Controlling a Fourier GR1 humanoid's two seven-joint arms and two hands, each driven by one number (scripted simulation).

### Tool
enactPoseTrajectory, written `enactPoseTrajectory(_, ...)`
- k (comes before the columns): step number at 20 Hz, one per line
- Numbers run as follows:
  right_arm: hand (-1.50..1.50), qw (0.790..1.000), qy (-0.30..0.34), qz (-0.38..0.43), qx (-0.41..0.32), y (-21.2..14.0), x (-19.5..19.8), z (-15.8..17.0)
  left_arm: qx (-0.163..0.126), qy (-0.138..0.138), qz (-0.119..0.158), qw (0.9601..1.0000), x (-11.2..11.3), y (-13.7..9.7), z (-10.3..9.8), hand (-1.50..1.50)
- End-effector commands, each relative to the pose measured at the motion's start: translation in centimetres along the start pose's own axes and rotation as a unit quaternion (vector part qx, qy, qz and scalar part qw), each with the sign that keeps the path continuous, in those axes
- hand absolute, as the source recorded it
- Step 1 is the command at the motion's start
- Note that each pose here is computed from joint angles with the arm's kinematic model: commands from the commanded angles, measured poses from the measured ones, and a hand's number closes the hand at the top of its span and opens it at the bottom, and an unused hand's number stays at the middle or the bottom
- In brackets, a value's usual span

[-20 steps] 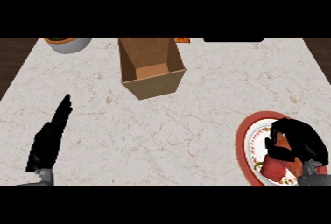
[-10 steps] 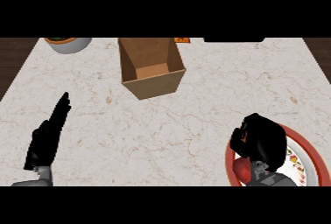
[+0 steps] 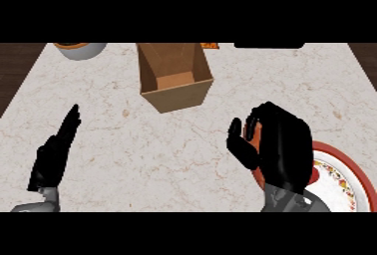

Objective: Pick the sweet potato from the plate and place it in the cardboard box

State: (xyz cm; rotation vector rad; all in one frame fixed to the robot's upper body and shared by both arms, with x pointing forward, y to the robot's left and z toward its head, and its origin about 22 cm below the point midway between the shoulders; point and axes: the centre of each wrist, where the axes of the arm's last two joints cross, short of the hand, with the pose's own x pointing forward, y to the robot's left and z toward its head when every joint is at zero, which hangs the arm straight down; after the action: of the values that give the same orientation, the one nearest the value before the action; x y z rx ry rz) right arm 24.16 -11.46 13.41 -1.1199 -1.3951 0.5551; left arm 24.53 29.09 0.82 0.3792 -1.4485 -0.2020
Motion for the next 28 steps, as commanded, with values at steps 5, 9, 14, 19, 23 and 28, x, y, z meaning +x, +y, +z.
enactPoseTrajectory(5,1.50,0.993,-0.083,-0.076,-0.017,-2.4,7.2,-1.9,-0.005,0.000,0.002,1.0000,1.0,-0.8,0.6,0.00)
enactPoseTrajectory(9,1.50,0.996,-0.062,-0.068,-0.011,-1.4,10.8,-5.7,-0.010,-0.006,-0.006,0.9999,0.3,-0.7,0.7,0.00)
enactPoseTrajectory(14,1.50,0.997,-0.042,-0.067,0.004,-1.1,13.8,-9.1,-0.014,-0.007,0.001,0.9999,0.6,-1.1,0.2,0.00)
enactPoseTrajectory(19,1.50,0.997,-0.026,-0.062,0.028,1.0,14.3,-13.1,-0.012,-0.012,-0.006,0.9998,0.7,-1.3,-1.0,0.00)
enactPoseTrajectory(23,1.50,0.997,-0.003,-0.050,0.055,5.2,12.5,-14.0,-0.012,-0.019,-0.003,0.9997,0.5,-1.4,-0.1,0.00)
enactPoseTrajectory(28,1.50,0.996,0.017,-0.034,0.076,7.7,10.7,-15.7,-0.029,-0.017,0.004,0.9994,2.9,-1.6,-1.5,0.00)
